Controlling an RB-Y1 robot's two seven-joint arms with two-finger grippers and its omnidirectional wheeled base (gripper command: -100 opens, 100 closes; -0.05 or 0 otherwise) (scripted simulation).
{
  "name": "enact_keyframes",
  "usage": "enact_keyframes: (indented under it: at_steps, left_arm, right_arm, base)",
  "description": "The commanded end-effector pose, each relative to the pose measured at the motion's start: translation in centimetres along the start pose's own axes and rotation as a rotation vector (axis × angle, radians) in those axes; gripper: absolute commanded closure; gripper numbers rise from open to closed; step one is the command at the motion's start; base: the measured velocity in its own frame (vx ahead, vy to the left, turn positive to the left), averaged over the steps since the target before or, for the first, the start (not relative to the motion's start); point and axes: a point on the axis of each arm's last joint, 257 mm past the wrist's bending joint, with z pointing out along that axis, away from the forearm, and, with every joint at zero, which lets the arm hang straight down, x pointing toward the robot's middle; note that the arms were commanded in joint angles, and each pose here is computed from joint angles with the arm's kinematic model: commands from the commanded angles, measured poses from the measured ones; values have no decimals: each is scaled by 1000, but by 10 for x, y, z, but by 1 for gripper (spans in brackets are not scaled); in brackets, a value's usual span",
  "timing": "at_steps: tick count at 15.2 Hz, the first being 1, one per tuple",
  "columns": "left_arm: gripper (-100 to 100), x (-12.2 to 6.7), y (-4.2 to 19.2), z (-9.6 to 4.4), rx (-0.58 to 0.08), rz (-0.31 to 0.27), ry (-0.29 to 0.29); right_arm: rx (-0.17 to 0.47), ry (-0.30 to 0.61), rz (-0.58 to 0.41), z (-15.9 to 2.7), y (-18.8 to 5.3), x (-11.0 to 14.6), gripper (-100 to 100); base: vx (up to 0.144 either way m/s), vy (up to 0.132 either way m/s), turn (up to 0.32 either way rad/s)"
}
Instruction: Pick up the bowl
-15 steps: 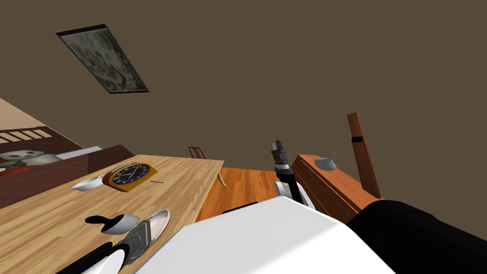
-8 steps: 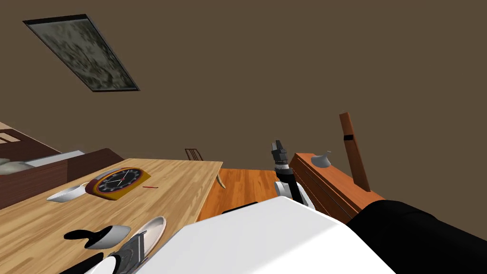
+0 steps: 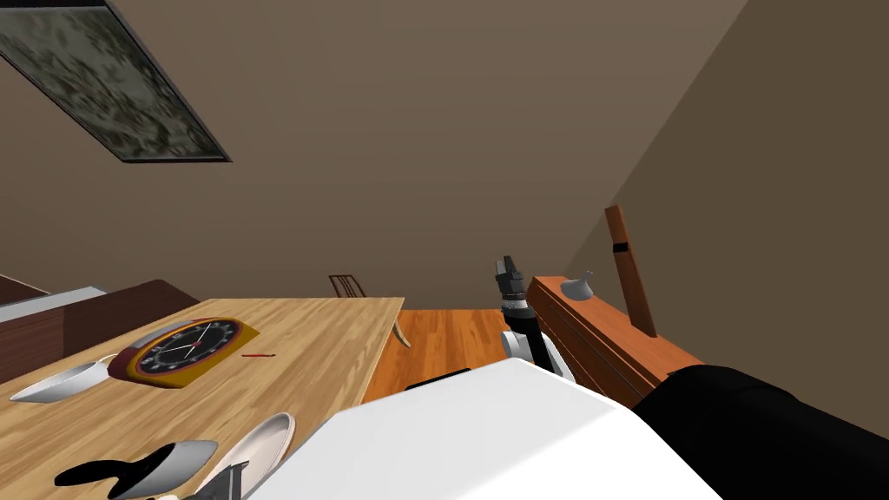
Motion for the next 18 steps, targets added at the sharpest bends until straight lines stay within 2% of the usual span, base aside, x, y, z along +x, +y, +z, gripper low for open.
enact_keyframes:
  at_steps: [1,4,5,6,10,11,12,16,17,18]
  left_arm:
    - [-100,-6,12,1,-47,-22,-5]
    - [-100,-14,25,1,-97,-47,-10]
    - [-100,-11,19,2,-77,-38,-8]
    - [-100,-11,21,9,-82,-45,-9]
    - [-100,-9,22,23,-80,-53,-12]
    - [-100,-10,22,18,-82,-51,-11]
    - [100,-10,21,19,-80,-51,-11]
    - [100,-10,22,19,-81,-52,-11]
    - [100,-11,21,11,-81,-46,-10]
    - [100,-11,21,9,-82,-45,-9]
  right_arm:
    - [0,0,0,0,0,0,0]
    - [0,0,0,0,0,0,0]
    - [0,0,0,0,0,0,0]
    - [0,0,0,0,0,0,0]
    - [0,0,0,0,0,0,0]
    - [0,0,0,0,0,0,0]
    - [0,0,0,0,0,0,0]
    - [0,0,0,0,0,0,0]
    - [0,0,0,0,0,0,0]
    - [0,0,0,0,0,0,0]
  base:
    - [18,39,-74]
    - [18,35,-75]
    - [10,21,-22]
    - [-6,11,-26]
    - [-27,7,-42]
    - [-17,3,-15]
    - [-6,2,-1]
    - [0,0,0]
    - [14,-4,51]
    - [30,-7,63]
